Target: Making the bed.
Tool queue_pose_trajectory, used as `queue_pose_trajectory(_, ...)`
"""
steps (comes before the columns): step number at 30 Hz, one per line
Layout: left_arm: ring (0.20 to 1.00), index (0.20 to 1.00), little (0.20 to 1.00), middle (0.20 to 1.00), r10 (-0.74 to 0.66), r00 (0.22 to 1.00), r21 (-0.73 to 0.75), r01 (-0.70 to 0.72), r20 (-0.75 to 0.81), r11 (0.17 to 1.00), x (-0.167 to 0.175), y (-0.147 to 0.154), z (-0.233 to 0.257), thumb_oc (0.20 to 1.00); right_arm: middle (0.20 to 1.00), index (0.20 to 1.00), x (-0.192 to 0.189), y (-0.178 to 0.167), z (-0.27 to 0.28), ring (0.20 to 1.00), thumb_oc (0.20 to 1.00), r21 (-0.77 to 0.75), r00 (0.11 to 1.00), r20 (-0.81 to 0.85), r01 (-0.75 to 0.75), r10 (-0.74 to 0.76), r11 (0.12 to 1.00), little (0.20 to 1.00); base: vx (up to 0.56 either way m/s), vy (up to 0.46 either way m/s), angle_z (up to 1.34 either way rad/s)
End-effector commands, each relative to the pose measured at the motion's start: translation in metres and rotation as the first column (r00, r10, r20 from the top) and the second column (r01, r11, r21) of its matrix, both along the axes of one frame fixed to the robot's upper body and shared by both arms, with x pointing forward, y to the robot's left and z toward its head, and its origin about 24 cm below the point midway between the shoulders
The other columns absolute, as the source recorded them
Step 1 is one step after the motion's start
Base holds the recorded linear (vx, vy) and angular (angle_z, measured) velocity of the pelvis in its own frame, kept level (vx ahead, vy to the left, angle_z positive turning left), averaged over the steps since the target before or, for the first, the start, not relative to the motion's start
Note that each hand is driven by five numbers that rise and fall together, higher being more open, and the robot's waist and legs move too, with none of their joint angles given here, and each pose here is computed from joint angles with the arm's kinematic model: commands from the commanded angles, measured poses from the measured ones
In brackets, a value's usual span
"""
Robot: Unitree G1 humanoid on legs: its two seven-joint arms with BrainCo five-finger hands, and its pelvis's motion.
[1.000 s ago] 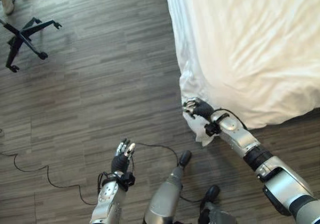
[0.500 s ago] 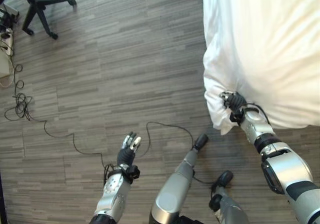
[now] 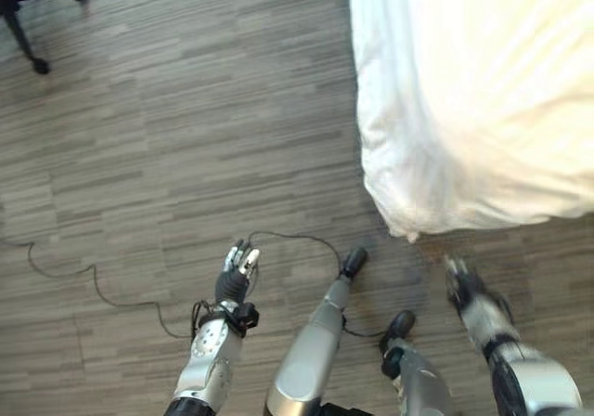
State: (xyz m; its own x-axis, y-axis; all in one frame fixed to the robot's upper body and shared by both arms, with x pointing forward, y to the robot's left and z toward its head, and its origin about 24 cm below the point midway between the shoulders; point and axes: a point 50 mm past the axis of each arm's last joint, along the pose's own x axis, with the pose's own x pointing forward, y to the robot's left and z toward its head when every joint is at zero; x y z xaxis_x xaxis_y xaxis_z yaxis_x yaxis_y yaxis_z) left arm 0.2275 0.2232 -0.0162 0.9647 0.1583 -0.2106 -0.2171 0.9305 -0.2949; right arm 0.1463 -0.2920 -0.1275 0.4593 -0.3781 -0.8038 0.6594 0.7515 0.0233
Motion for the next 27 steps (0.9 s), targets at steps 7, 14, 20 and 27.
queue_pose_trajectory(7, 1.000, 1.000, 1.000, 1.000, 0.098, 0.992, 0.016, -0.099, 0.085, 0.995, 0.005, 0.018, 0.015, 1.000, 0.200, 0.200, -0.005, -0.058, 0.033, 0.200, 0.200, -0.148, 0.976, 0.154, 0.174, -0.152, 0.973, 0.200, 0.01, -0.006, -0.18)
queue_pose_trajectory(14, 1.000, 1.000, 1.000, 1.000, 0.219, 0.976, 0.041, -0.219, -0.014, 0.975, -0.015, 0.029, -0.007, 1.000, 1.000, 1.000, 0.015, -0.068, 0.114, 1.000, 1.000, -0.349, 0.794, 0.593, 0.403, -0.133, 0.846, 1.000, 0.06, 0.004, -0.11)
queue_pose_trajectory(20, 1.000, 1.000, 1.000, 1.000, 0.062, 0.995, 0.074, -0.056, -0.083, 0.996, -0.019, -0.004, -0.023, 1.000, 1.000, 1.000, 0.042, -0.013, 0.144, 1.000, 1.000, -0.585, 0.799, 0.568, 0.222, 0.199, 0.780, 1.000, 0.03, 0.021, -0.18)
queue_pose_trajectory(27, 1.000, 1.000, 1.000, 1.000, -0.077, 0.994, 0.077, 0.083, -0.077, 0.994, -0.006, -0.040, -0.023, 1.000, 1.000, 1.000, 0.065, 0.042, 0.134, 1.000, 1.000, -0.537, 0.724, 0.573, -0.023, 0.385, 0.843, 1.000, 0.01, -0.002, -0.32)
